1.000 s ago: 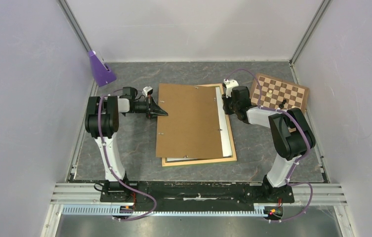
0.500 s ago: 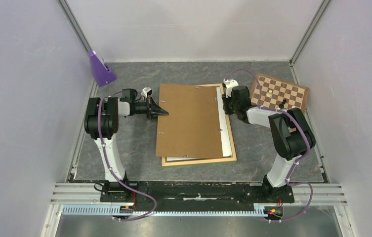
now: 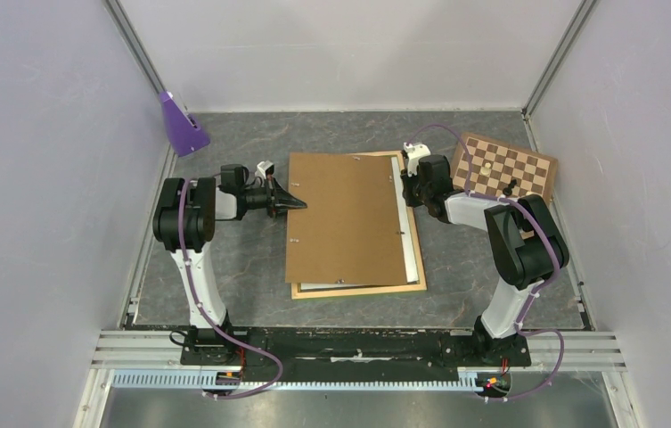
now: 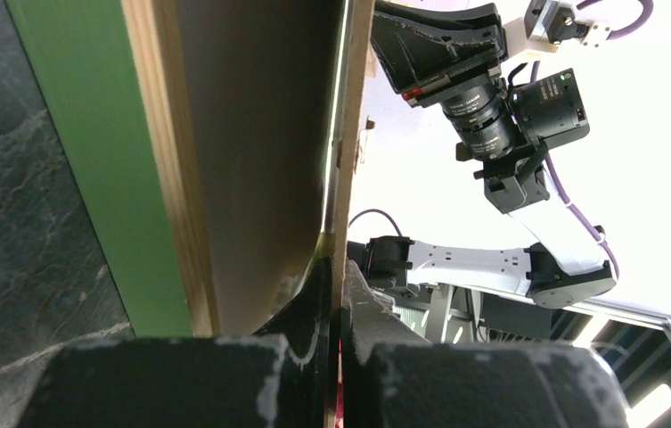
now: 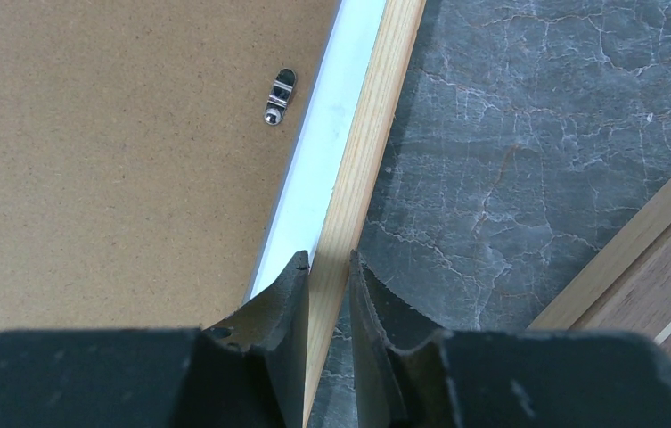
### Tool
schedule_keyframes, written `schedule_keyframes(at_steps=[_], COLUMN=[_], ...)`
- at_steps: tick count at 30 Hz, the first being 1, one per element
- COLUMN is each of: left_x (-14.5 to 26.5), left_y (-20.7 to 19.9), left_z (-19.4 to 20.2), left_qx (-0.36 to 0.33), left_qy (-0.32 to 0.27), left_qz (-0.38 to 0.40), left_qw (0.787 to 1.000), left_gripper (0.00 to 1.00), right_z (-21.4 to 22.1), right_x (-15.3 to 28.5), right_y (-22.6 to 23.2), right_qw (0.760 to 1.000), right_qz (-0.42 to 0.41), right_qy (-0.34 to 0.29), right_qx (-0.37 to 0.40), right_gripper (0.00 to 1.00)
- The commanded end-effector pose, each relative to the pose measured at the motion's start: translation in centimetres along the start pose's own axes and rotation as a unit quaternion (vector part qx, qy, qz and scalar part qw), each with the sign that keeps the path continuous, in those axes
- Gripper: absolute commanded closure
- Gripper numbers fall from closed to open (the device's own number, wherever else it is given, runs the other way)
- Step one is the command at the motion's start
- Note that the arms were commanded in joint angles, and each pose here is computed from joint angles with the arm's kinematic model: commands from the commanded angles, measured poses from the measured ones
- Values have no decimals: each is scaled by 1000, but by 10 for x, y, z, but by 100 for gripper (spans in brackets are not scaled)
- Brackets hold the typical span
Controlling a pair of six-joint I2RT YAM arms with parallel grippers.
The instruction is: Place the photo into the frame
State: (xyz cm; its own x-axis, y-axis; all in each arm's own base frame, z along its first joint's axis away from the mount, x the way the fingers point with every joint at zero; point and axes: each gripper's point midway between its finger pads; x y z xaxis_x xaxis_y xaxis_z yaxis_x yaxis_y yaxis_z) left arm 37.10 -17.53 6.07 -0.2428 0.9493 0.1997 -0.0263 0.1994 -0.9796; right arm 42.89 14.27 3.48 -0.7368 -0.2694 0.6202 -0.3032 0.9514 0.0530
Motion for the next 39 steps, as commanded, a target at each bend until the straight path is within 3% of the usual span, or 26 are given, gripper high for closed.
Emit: schedule_keyframes(at_steps=[1,31,39], left_x=[1,-20,-19], left_y=[-1,18,17], left_z=[-28,-11,-11], left_qx=[25,20,7], left_qy=[-79,-80,-74], left_qz=[-41,-82,-94], left_qw=[996,993,993], left_gripper=[98,98,98], right_z=[-2,4,-14], right_x=[5,3,16], right_y=[11,18,13], right_qw=[1000,1000,999], right_qz=[-18,-28,-19], right_qy=[0,10,-5], right_qx=[-1,-6,32], right_gripper=[92,91,56])
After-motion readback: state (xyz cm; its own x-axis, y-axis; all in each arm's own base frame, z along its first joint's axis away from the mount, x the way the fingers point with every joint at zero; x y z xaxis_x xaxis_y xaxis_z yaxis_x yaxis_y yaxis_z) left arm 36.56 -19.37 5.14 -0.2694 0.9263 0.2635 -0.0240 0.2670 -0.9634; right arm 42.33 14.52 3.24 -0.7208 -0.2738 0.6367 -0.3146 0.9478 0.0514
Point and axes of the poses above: each gripper's point midway between its finger pads, its own x axis back along the fingers, its own y axis along the line the jaws close on, z = x × y, and after that the axes turned 4 degrees about -x, right-handed
